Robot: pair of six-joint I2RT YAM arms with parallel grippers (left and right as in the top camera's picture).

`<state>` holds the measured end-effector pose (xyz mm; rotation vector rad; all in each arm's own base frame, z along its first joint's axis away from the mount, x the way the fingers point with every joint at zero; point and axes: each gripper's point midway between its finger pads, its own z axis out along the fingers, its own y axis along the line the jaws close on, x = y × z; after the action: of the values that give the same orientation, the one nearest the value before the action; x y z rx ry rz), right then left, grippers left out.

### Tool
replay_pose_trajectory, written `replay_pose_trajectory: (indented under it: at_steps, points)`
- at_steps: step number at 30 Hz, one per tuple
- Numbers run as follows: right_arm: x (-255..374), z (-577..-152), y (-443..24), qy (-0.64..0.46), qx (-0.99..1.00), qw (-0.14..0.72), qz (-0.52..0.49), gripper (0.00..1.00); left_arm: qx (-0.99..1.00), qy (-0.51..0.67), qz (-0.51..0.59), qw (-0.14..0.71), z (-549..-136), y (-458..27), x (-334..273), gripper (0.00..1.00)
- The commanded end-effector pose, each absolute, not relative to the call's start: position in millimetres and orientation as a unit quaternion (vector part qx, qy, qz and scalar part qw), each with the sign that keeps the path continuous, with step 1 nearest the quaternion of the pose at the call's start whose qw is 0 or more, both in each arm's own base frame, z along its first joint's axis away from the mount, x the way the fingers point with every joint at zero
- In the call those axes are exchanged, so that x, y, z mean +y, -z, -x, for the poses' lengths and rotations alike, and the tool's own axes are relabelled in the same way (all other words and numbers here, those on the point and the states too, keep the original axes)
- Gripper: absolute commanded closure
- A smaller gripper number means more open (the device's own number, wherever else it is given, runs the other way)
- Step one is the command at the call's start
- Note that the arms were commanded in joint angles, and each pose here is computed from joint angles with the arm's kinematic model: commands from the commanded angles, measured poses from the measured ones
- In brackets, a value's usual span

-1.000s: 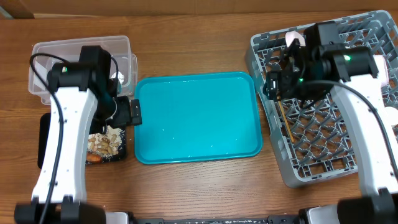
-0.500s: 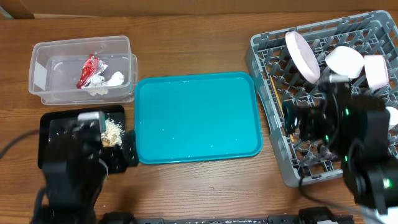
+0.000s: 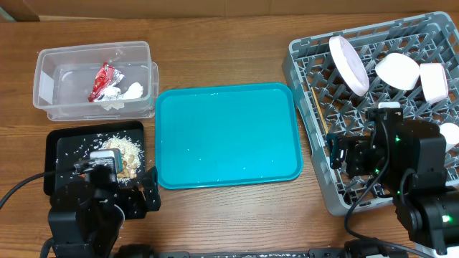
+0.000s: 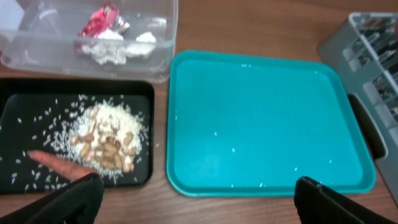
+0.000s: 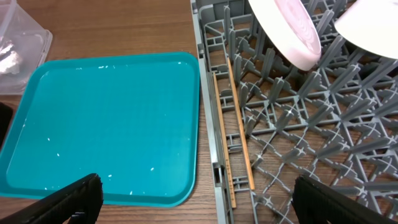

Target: Sort waste into correct bins and load items into the dishwasher

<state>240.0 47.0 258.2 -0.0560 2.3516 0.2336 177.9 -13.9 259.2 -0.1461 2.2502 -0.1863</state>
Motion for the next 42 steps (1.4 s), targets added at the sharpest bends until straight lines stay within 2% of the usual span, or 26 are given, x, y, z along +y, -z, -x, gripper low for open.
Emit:
replay_pose_trajectory:
  at_steps: [1, 5, 8, 14, 22, 28, 36, 39, 42]
  points:
    - [45.0, -242.0, -252.7, -0.087, 0.924, 0.372, 0.017, 0.00, 0.904, 0.082, 0.064, 0.414, -174.7, -252.8, -15.7, 0.00]
    - [45.2, -244.1, -246.2, -0.085, 0.930, 0.358, 0.016, 0.00, 0.907, 0.081, 0.064, 0.408, -172.5, -250.3, -15.8, 0.00]
    - [45.4, -254.5, -253.2, -0.084, 0.920, 0.382, 0.017, 0.00, 0.908, 0.081, 0.064, 0.407, -172.1, -249.8, -15.8, 0.00]
    - [46.6, -267.2, -289.6, -0.085, 0.851, 0.516, 0.041, 0.00, 0.908, 0.081, 0.064, 0.406, -172.0, -249.7, -15.8, 0.00]
    - [31.7, -239.5, -287.0, -0.075, 0.752, 0.654, 0.031, 0.00, 0.908, 0.081, 0.064, 0.406, -172.0, -249.7, -15.8, 0.01]
    - [23.2, -228.9, -266.7, -0.065, 0.697, 0.714, 0.021, 0.00, 0.908, 0.081, 0.065, 0.406, -172.0, -249.7, -15.8, 0.00]
    - [22.2, -237.2, -234.7, -0.063, 0.644, 0.762, 0.022, 0.00, 0.908, 0.081, 0.064, 0.406, -172.0, -249.7, -15.8, 0.00]
    - [22.2, -240.9, -221.9, -0.063, 0.636, 0.769, 0.022, 0.00, 0.908, 0.081, 0.064, 0.406, -172.0, -249.7, -15.8, 0.00]
    - [17.5, -244.7, -199.5, -0.054, 0.672, 0.739, 0.010, 0.00, 0.908, 0.081, 0.065, 0.406, -172.0, -249.7, -15.8, 0.00]
